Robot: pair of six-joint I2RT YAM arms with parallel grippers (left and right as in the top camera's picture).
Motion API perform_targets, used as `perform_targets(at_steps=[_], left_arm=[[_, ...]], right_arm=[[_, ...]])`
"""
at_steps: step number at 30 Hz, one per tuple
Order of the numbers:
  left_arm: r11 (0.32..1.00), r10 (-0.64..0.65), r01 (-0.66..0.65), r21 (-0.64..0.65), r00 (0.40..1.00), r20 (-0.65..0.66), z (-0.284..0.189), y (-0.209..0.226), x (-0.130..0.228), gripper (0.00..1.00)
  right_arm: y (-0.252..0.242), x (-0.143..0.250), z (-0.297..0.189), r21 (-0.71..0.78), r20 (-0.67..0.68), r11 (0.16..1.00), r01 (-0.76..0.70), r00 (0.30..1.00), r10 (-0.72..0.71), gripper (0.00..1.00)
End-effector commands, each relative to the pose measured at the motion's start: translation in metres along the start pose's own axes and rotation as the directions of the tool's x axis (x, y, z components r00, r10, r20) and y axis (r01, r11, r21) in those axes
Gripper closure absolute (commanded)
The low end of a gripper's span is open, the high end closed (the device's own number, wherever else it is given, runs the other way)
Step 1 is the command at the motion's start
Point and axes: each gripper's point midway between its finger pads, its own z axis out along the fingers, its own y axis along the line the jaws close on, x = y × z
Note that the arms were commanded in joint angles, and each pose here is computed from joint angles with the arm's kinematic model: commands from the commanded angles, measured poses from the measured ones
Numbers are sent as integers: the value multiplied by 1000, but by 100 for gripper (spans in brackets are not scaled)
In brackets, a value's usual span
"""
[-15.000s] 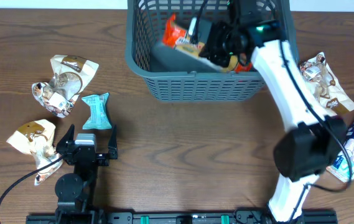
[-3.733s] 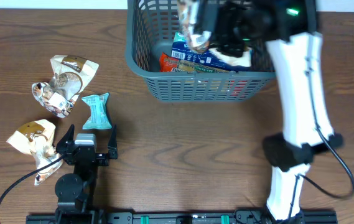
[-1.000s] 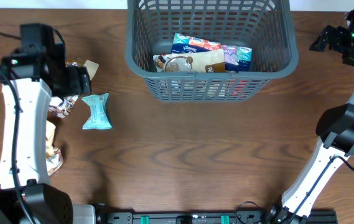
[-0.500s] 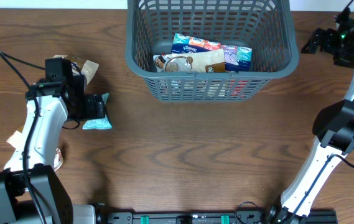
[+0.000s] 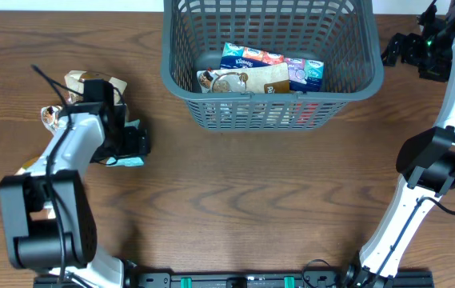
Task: Pack container
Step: 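Reach the left gripper to the mint-green wipes packet and grasp, then carry the wipes packet into the basket and release with left gripper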
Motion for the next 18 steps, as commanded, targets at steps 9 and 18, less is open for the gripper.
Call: perform_targets(at_steps=[9,18], left_arm=[[999,-6,7,-50,1000,25,11,7,-11,18],[998,-6,8,-63,999,37,11,9,-14,67]], right_arm=[[-1,1,2,27,-6,999,43,999,-43,1],[-2,1,2,35,-9,998,58,998,-58,1]])
